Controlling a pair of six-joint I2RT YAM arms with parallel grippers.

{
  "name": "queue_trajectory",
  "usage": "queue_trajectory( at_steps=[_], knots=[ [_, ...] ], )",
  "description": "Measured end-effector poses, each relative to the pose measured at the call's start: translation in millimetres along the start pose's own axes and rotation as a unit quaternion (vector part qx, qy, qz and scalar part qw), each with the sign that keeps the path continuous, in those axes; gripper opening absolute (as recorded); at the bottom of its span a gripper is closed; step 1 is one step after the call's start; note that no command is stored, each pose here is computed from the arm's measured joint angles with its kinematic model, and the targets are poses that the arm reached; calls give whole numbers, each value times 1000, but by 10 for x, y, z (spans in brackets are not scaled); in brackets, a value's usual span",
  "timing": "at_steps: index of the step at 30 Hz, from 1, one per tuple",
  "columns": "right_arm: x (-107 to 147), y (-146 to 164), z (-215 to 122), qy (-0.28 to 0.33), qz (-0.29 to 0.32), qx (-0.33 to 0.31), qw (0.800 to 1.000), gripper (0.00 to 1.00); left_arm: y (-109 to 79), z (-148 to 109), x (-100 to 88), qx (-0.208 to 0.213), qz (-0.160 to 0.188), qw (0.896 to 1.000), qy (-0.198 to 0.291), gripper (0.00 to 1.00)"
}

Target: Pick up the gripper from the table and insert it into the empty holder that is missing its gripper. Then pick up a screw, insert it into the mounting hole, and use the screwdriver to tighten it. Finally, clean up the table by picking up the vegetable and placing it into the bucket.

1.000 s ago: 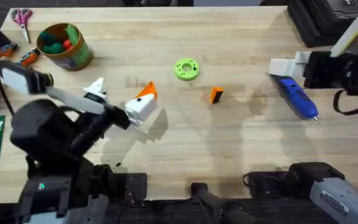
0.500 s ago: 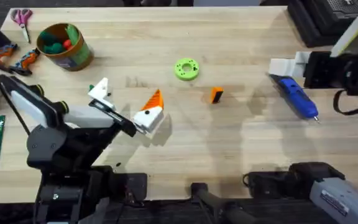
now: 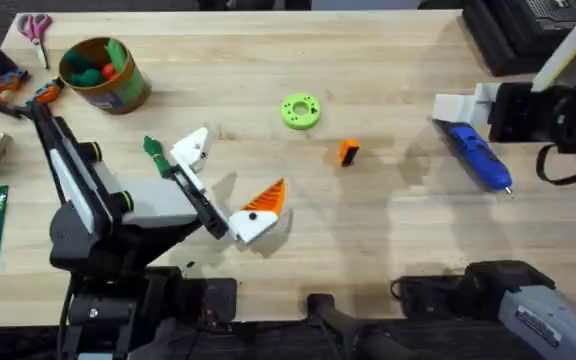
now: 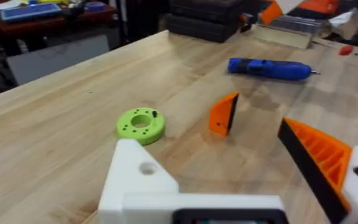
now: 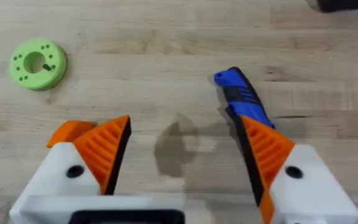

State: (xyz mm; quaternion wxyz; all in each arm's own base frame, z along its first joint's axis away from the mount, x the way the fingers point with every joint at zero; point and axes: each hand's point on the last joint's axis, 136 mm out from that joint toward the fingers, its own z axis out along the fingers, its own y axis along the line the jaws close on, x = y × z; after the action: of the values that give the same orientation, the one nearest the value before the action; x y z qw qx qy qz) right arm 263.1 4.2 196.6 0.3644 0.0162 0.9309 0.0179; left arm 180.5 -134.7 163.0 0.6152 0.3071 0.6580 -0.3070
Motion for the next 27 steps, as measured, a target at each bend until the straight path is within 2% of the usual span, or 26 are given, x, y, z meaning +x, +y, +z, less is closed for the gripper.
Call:
queue_trajectory(
  at_steps=[10,27],
  knots=[
    [0,0,0,0,0,0,1000,994,-132,-5,8,38,0,999,1,986],
    [0,0,0,0,0,0,1000,994,-141,-6,8,41,0,999,1,985]
  ],
)
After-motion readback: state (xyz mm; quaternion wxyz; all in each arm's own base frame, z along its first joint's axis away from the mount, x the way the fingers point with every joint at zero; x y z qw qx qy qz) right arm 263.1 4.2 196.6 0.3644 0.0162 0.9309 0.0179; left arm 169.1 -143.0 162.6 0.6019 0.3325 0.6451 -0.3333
